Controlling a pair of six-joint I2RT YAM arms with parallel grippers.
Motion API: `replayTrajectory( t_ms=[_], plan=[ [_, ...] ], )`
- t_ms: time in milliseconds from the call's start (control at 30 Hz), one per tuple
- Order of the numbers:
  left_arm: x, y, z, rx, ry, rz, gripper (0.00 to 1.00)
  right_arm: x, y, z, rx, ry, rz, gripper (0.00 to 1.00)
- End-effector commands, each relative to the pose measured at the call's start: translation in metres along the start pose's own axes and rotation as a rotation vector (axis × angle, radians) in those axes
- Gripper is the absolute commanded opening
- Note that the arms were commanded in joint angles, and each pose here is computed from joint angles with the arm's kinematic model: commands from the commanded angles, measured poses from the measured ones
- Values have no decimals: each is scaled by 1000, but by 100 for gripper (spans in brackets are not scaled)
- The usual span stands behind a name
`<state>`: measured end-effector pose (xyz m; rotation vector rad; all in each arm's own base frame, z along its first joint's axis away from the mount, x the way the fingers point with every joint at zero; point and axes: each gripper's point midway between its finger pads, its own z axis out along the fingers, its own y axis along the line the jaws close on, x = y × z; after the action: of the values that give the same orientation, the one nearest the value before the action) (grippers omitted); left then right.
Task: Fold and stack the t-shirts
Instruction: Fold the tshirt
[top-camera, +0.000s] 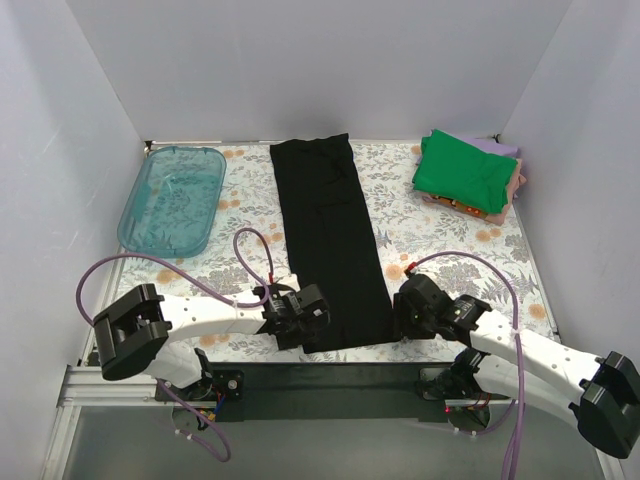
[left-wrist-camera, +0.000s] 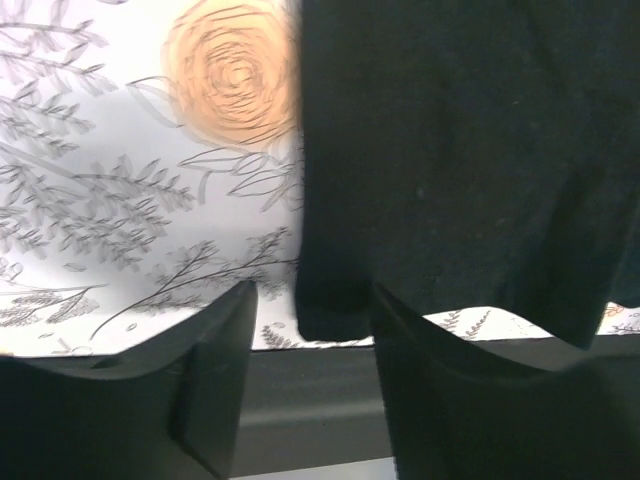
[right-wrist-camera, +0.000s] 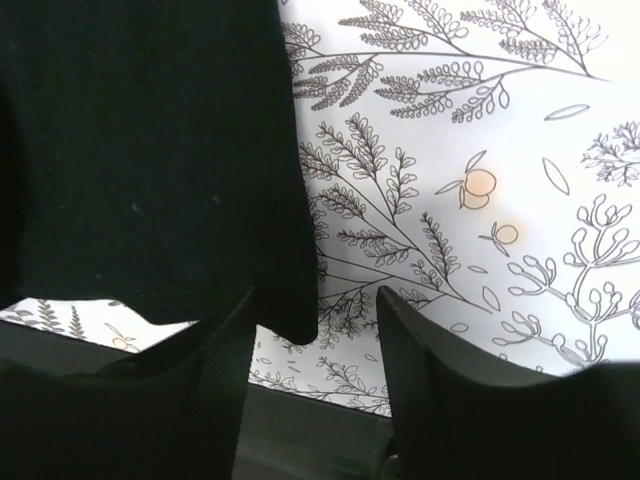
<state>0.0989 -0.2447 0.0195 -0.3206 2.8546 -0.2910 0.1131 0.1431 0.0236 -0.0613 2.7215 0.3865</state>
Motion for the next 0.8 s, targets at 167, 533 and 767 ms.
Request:
replayTrajectory(
  t_ms=[167,533,767],
  plan=[
    [11,8,21,-61,36,-90,18,18,15,9,-98,83,22,25],
    [4,-5,0,59,15,-76,0,6,38,-6,-224,29,15,1],
    [-22,-25,-23,107,-84,-87,0,-36,52,-19,-205,-84,-32,1]
  ],
)
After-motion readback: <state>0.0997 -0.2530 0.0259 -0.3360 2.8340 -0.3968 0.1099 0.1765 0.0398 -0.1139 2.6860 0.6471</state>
